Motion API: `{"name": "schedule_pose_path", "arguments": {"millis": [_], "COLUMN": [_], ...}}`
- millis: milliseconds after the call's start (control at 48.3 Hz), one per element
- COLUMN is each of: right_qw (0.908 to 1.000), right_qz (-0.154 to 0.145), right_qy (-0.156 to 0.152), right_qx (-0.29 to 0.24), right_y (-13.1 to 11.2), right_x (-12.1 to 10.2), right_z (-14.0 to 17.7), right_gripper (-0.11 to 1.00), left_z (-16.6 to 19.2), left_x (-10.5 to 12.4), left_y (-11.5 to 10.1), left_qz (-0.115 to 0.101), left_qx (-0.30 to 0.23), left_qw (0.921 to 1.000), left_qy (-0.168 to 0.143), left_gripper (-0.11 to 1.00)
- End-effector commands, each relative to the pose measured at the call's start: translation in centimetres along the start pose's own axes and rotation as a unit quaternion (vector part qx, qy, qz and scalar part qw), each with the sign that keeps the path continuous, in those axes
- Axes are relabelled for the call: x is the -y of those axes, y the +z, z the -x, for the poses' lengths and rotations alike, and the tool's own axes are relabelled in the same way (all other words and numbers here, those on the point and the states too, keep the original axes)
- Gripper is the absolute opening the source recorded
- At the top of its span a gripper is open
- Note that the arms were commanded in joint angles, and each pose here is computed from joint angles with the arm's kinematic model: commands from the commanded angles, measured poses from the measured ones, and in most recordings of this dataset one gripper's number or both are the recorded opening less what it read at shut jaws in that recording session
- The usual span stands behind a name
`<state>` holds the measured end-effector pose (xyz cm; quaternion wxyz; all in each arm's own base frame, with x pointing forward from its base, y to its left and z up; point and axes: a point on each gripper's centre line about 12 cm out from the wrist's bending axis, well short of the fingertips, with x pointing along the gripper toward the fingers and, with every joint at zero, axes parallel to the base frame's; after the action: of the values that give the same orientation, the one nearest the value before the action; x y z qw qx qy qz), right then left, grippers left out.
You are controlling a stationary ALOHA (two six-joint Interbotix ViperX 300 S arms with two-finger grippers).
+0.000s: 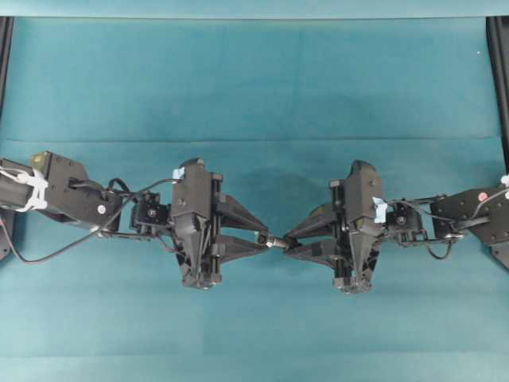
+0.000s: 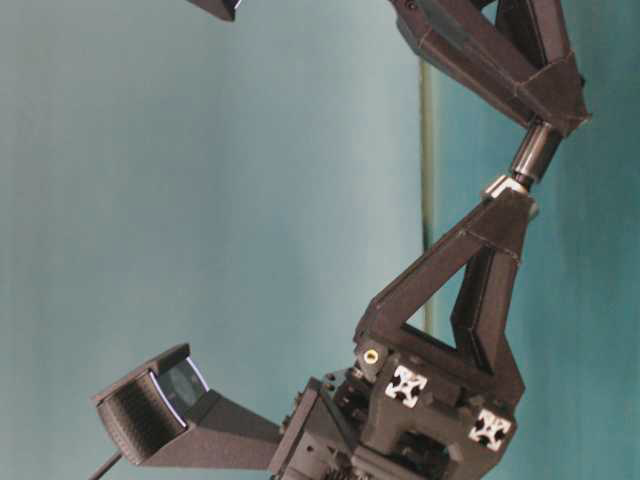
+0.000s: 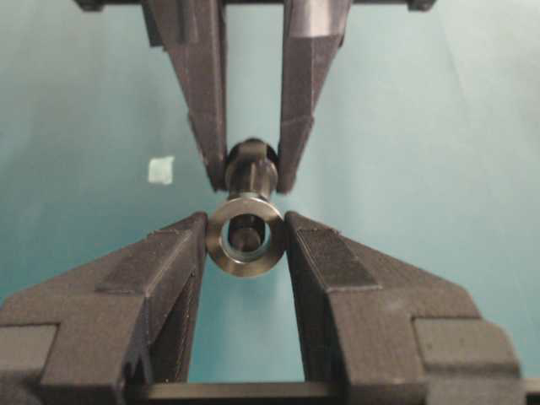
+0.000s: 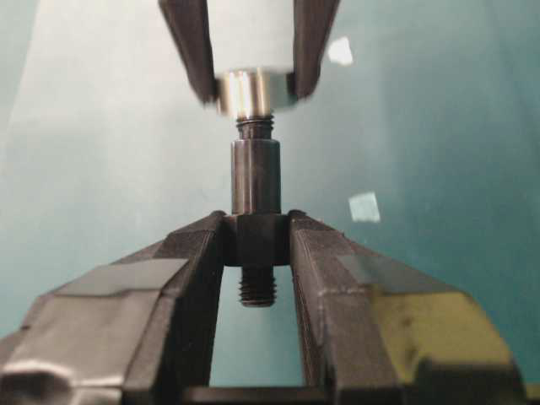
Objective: Insert the washer onto the shaft with both hands.
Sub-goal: 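Push the shaft's threaded end through the washer hole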
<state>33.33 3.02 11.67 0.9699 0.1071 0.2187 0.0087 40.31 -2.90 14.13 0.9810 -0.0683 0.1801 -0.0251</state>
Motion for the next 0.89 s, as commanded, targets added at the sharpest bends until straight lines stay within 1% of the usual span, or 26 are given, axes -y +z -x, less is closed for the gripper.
{"name": "schedule_pose_path", "arguments": {"millis": [0,538,869], "right_qw": [0.9998,0.9998,0.9999], "right_qz": [-0.005,-0.004,-0.003], "right_qy": [0.005,0.004,0.004], "right_qx": [0.017,0.016,0.015], "right_y": [0.9,0.9,0.9], "right_x": [-0.3,-0.2,-0.2], "right_z": [-0.2,-0.3,-0.3], "right_gripper": [0.01,0.01,0.0], "left_z": [-0.3,-1.4,-1.5], "left_x": [0.2,0.3,0.5], "left_y": [0.8,0.6,0.5], "left_qz": [0.0,-0.001,-0.002], "left_qx": [0.014,0.01,0.008], "left_qw": [0.9999,0.9999,0.9999], "left_qy": [-0.003,-0.005,-0.007], "left_gripper": [0.38,0.38,0.38]}}
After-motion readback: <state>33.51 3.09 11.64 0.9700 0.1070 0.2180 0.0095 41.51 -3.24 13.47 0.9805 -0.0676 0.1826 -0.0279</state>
